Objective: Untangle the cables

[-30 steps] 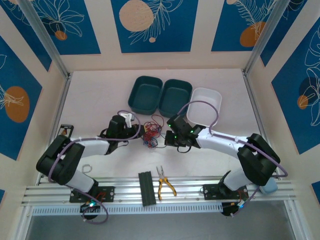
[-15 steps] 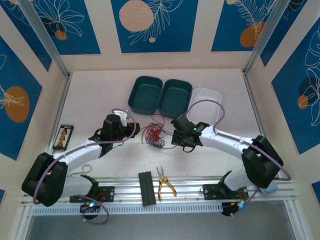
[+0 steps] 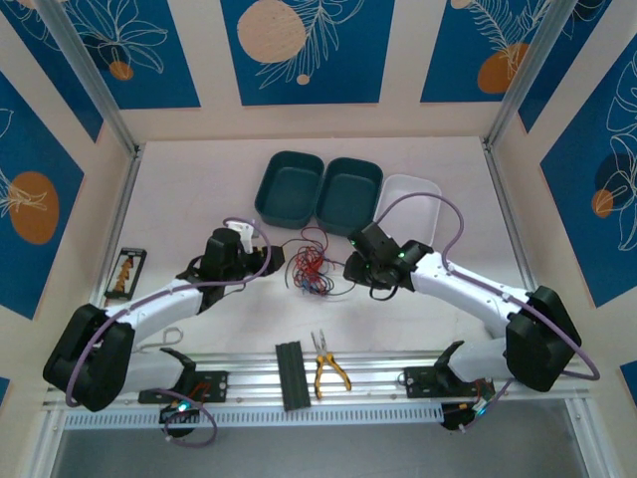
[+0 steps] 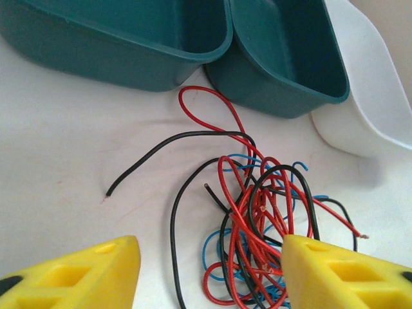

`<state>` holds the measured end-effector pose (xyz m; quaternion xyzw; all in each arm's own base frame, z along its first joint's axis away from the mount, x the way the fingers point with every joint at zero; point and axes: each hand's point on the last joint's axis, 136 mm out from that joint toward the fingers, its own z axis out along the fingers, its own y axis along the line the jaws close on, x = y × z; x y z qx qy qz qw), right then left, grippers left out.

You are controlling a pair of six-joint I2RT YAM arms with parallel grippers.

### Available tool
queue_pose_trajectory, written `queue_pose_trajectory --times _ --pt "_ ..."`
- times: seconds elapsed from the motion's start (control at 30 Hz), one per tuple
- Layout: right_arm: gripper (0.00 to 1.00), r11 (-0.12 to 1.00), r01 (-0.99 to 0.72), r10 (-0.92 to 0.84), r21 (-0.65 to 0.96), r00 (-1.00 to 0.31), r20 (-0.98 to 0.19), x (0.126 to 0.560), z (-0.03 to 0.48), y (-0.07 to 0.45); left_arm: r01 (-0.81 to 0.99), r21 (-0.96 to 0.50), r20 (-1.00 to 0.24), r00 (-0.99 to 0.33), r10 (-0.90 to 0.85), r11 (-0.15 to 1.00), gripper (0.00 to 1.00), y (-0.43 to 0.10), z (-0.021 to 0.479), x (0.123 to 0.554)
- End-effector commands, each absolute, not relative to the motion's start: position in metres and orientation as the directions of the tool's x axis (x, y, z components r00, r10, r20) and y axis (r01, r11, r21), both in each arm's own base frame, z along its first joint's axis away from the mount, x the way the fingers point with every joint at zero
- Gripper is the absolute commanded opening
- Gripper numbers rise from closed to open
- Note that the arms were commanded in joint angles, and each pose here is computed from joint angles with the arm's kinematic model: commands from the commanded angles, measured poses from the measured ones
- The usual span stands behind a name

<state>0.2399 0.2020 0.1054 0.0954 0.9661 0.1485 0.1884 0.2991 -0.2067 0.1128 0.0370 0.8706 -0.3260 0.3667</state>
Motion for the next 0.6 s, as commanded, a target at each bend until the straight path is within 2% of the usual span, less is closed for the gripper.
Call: queue_pose_trajectory --times 0.0,0.17,0.3,0.33,0.37,0.57 --pt "0.43 0.936 0.121 0.245 0.331 -0.899 -0.363 0.244 0.128 0.205 0.334 -0.552 -0.682 -0.708 -0.183 0.764 0.64 -0.211 0.127 0.297" --pt "0.42 0.912 0.081 0.230 0.401 -0.911 -0.341 0.254 0.140 0.234 0.335 -0.572 -0.666 -0.723 -0.186 0.748 0.78 -0.216 0.124 0.296" --pt "0.33 0.895 0.080 0.226 0.438 -0.929 -0.294 0.265 0.142 0.256 0.341 -0.600 -0.660 -0.722 -0.207 0.723 0.87 -0.223 0.127 0.297" --pt "0.30 0.892 0.072 0.217 0.445 -0.934 -0.283 0.268 0.141 0.263 0.342 -0.605 -0.659 -0.722 -0.211 0.719 0.98 -0.225 0.127 0.298" --pt "0.27 0.891 0.064 0.204 0.449 -0.941 -0.271 0.271 0.140 0.270 0.342 -0.609 -0.658 -0.721 -0.215 0.716 1.00 -0.227 0.127 0.298" --pt "0.13 0.892 0.037 0.147 0.451 -0.966 -0.211 0.286 0.128 0.300 0.321 -0.628 -0.641 -0.731 -0.236 0.709 1.00 -0.234 0.122 0.300"
